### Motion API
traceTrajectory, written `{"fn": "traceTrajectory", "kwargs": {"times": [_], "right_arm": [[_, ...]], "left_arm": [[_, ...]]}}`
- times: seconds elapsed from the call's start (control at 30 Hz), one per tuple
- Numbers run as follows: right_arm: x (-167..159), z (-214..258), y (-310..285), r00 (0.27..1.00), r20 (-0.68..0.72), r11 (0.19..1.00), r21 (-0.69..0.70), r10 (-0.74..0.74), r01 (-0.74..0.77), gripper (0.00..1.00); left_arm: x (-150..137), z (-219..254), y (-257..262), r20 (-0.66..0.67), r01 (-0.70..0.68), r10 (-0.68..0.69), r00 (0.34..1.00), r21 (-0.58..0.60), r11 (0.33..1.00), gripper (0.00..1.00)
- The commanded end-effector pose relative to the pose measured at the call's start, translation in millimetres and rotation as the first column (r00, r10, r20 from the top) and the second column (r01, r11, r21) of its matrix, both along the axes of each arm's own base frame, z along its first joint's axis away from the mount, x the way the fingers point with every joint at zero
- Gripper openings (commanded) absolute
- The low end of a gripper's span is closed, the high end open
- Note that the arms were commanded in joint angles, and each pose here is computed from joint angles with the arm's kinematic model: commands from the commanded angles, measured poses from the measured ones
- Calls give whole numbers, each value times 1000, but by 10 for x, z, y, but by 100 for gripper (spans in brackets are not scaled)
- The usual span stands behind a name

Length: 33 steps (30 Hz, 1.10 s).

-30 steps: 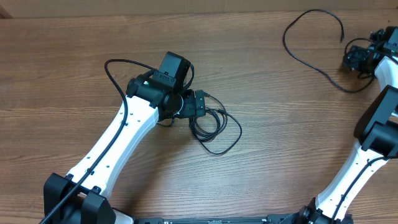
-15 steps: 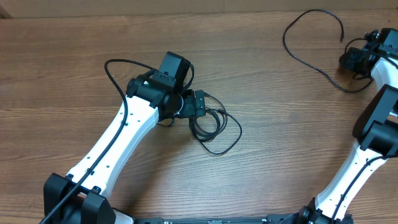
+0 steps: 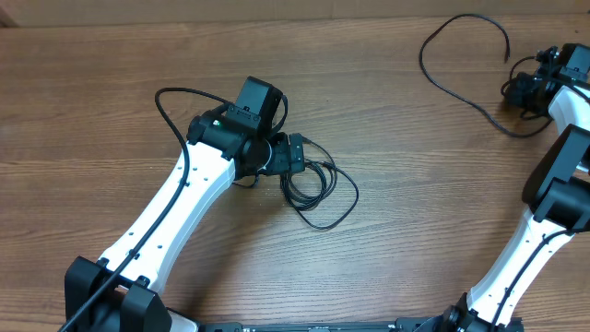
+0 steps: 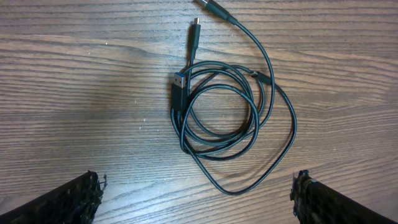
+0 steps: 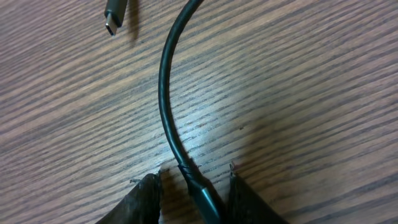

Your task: Untangle cables

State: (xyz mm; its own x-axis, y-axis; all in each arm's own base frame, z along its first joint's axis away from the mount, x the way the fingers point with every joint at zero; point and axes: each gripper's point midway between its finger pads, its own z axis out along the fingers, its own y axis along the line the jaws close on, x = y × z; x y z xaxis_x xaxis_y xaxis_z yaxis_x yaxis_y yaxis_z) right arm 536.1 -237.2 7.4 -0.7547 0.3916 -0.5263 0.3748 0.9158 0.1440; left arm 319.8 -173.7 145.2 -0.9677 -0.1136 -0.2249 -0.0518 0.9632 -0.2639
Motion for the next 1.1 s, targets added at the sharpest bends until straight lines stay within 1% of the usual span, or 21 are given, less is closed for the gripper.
{"fn": "traceTrajectory", "kwargs": {"times": [0.0,0.1,0.3,0.43,0.6,0.7,0.77,0.93,1.07], "right_arm": [[-84,-236,93,998,-56,999,35,14,-13,28],[-103,-249,106,998,-65,999,40,15,-12,16],[-115,-248,111,997,-70,999,43,14,-11,9],[-73,-128,106,999,-45,999,43,9,-7,4],[100,302,155,998,53,997,62,45,-48,4],[196,613,150,993,118,997,76,21,-30,5],[248,795,174,987,159,996,83,31,-44,5],[375,1282,393,950,289,977,138,116,-162,5],[424,1579,605,902,389,945,180,188,-274,4]], "left_arm": [[19,-8,42,4,-16,16,1000,11,1000,100],[19,-8,42,4,-16,16,1000,11,1000,100],[19,-8,42,4,-16,16,1000,11,1000,100],[19,-8,42,4,-16,16,1000,11,1000,100],[19,-8,42,4,-16,16,1000,11,1000,100],[19,-8,42,4,-16,16,1000,11,1000,100],[19,-8,42,4,-16,16,1000,11,1000,100],[19,-8,42,4,-16,16,1000,11,1000,100],[19,-8,42,4,-16,16,1000,11,1000,100]]}}
